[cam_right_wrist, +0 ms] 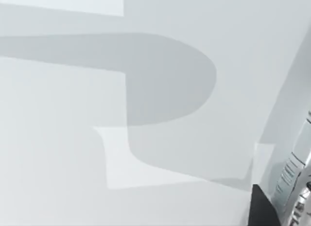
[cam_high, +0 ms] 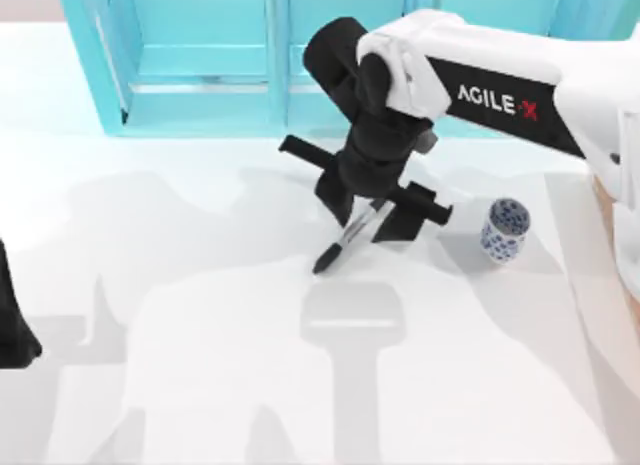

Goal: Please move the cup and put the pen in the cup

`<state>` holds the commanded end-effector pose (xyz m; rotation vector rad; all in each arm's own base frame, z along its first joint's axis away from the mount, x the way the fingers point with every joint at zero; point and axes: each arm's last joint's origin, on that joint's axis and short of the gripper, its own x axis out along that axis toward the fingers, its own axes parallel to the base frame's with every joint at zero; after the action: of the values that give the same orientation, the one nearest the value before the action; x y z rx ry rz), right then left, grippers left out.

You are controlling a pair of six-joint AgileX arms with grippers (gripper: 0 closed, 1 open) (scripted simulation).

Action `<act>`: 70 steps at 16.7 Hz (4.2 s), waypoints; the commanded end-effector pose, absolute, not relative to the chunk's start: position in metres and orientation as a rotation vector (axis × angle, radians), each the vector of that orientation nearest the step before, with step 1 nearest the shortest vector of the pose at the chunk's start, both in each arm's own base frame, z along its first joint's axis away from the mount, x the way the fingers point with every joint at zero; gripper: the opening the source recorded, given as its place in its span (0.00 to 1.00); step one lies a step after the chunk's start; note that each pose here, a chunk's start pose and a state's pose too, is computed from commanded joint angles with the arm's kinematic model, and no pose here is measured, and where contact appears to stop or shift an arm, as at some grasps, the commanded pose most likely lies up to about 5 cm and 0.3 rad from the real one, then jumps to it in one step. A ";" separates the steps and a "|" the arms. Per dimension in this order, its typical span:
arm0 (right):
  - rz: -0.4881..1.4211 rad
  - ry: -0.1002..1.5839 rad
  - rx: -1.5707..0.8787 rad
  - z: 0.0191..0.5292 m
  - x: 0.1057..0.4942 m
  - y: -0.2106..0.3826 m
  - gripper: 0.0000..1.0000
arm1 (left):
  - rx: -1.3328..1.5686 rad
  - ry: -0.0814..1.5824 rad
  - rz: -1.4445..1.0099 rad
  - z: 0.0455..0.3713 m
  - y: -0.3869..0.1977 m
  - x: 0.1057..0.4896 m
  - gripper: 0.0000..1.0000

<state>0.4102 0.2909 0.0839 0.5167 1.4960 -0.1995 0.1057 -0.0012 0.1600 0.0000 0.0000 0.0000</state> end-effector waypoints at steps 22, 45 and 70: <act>-0.206 1.470 0.481 0.217 0.308 0.280 0.00 | 0.000 0.000 0.000 0.160 -0.001 0.106 1.00; -0.125 0.112 -0.036 0.164 0.234 0.229 0.00 | 0.000 0.000 0.000 0.160 -0.001 0.106 1.00; -0.255 -0.036 -0.007 0.184 0.239 0.190 0.00 | 0.000 0.000 0.000 0.160 -0.001 0.106 1.00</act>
<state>0.2394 0.1903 0.1841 -0.0070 -0.0355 -0.2550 0.1057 -0.0012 0.1600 0.0000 0.0000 0.0000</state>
